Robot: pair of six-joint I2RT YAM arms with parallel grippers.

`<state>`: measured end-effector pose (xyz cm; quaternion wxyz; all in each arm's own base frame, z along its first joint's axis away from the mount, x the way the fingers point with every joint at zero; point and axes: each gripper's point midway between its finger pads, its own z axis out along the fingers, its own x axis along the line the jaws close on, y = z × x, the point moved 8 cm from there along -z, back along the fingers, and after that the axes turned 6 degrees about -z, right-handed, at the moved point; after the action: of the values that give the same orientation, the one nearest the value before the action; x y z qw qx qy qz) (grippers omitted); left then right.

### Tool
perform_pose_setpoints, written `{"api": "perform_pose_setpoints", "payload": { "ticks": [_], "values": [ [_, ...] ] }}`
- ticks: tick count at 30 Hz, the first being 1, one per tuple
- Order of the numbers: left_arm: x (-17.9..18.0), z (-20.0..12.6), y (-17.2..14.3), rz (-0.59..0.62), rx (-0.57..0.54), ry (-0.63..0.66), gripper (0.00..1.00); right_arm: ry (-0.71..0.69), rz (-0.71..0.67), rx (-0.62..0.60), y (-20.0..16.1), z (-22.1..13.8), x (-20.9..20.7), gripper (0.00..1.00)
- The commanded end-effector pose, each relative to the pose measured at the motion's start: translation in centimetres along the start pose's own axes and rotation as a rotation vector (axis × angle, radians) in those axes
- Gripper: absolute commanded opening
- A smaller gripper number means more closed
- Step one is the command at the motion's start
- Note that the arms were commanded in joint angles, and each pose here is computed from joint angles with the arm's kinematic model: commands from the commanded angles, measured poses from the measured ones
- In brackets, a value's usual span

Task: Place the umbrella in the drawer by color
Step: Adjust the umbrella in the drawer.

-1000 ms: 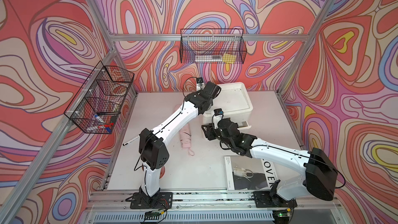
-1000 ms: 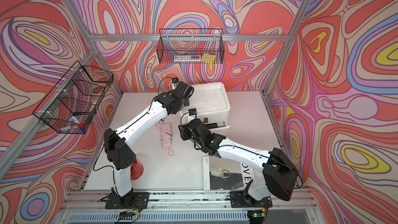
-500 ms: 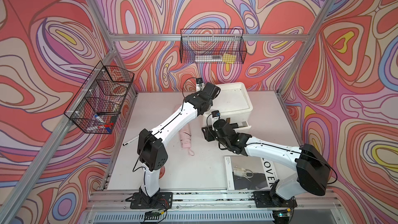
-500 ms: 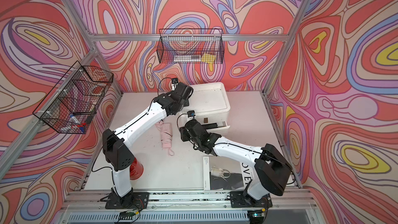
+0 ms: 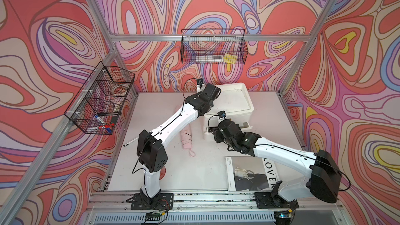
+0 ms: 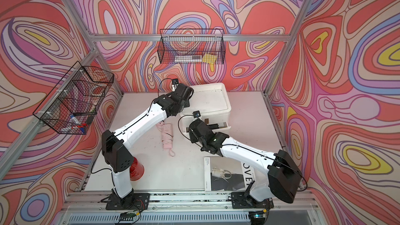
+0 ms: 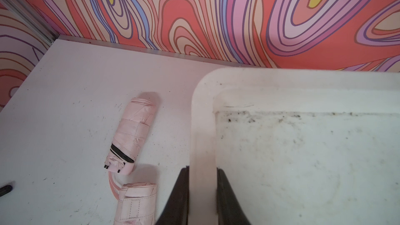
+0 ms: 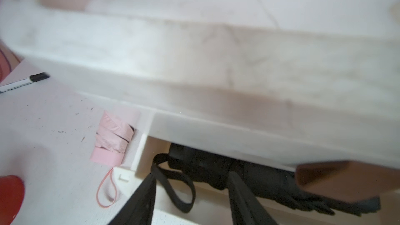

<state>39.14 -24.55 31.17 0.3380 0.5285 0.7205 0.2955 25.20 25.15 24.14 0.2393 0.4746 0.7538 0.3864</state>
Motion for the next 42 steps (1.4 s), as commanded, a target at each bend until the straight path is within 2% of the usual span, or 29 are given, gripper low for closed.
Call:
{"api": "perform_pose_setpoints", "payload": {
  "ticks": [1, 6, 11, 21, 32, 37, 42],
  "values": [
    [1.2, -0.2, -1.6, 0.012, 0.114, 0.011, 0.0, 0.115, -0.006, -0.03, 2.1, -2.5, 0.6, 0.57],
    [1.2, -0.4, -1.5, 0.008, 0.112, 0.009, 0.0, 0.254, 0.033, -0.016, 2.4, -2.7, 2.0, 0.55],
    [1.2, -0.4, -1.7, 0.002, 0.127, 0.001, 0.0, 0.313, 0.039, 0.038, 1.7, -0.7, 3.2, 0.51],
    [1.6, -0.9, -1.6, 0.006, 0.121, 0.003, 0.0, 0.167, 0.022, 0.119, -0.7, 3.5, 2.0, 0.51],
    [1.8, -0.9, -1.6, 0.009, 0.116, 0.007, 0.0, -0.031, -0.053, 0.144, -1.8, 3.0, -0.3, 0.51],
    [1.8, -1.0, -1.4, 0.002, 0.109, 0.008, 0.0, 0.016, -0.026, 0.132, -1.5, 2.0, -0.2, 0.52],
    [1.8, -0.9, -1.4, -0.002, 0.108, 0.011, 0.0, 0.098, 0.021, 0.078, -0.1, -0.8, -0.1, 0.51]
  ]
}}
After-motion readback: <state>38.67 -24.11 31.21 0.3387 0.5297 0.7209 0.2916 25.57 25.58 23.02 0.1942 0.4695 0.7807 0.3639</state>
